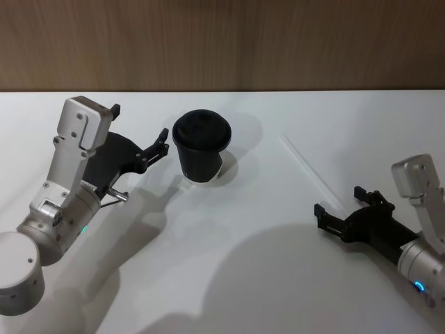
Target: Pick up the straw with one hand, pass it to the other hand, and insert it into the cup.
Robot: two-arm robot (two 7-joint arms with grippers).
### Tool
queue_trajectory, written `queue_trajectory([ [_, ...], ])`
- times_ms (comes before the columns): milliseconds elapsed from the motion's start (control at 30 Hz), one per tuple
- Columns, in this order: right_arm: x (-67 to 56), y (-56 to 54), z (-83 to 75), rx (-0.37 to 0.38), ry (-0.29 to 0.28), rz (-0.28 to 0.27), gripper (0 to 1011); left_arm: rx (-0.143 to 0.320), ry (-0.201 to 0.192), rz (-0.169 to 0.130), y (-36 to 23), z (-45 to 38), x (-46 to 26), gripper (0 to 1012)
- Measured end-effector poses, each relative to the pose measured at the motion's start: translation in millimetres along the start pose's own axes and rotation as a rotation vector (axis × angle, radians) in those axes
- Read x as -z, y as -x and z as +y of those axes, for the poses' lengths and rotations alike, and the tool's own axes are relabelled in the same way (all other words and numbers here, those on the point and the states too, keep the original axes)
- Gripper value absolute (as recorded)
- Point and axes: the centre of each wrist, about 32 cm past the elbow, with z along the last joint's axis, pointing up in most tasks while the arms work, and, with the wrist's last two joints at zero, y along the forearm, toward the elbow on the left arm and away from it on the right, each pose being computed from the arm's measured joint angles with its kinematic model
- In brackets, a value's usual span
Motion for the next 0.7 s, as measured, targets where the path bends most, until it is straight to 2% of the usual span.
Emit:
queue_trajectory([
  [267, 0.9, 0.3, 2.7, -0.005, 0.009, -0.003, 994, 0.0, 0.0, 0.0, 0.0, 0.0, 0.0, 1003],
  [467, 1.5, 1.0, 4.4, -0.004, 0.011, -0.004, 850, 0.0, 0.0, 0.0, 0.0, 0.0, 0.0, 1003],
  [533, 1.6, 1.1, 4.8, -0.004, 0.011, -0.003, 834, 0.0, 0.0, 0.0, 0.0, 0.0, 0.0, 1003],
  [600, 1.7, 1.3, 5.2, -0.003, 0.01, -0.002, 730, 0.0, 0.0, 0.0, 0.0, 0.0, 0.0, 1002],
  [633, 1.8, 1.5, 5.4, -0.003, 0.01, -0.002, 730, 0.0, 0.0, 0.0, 0.0, 0.0, 0.0, 1003],
  [700, 2.1, 1.6, 5.7, -0.003, 0.009, -0.001, 620, 0.0, 0.0, 0.0, 0.0, 0.0, 0.0, 1003],
])
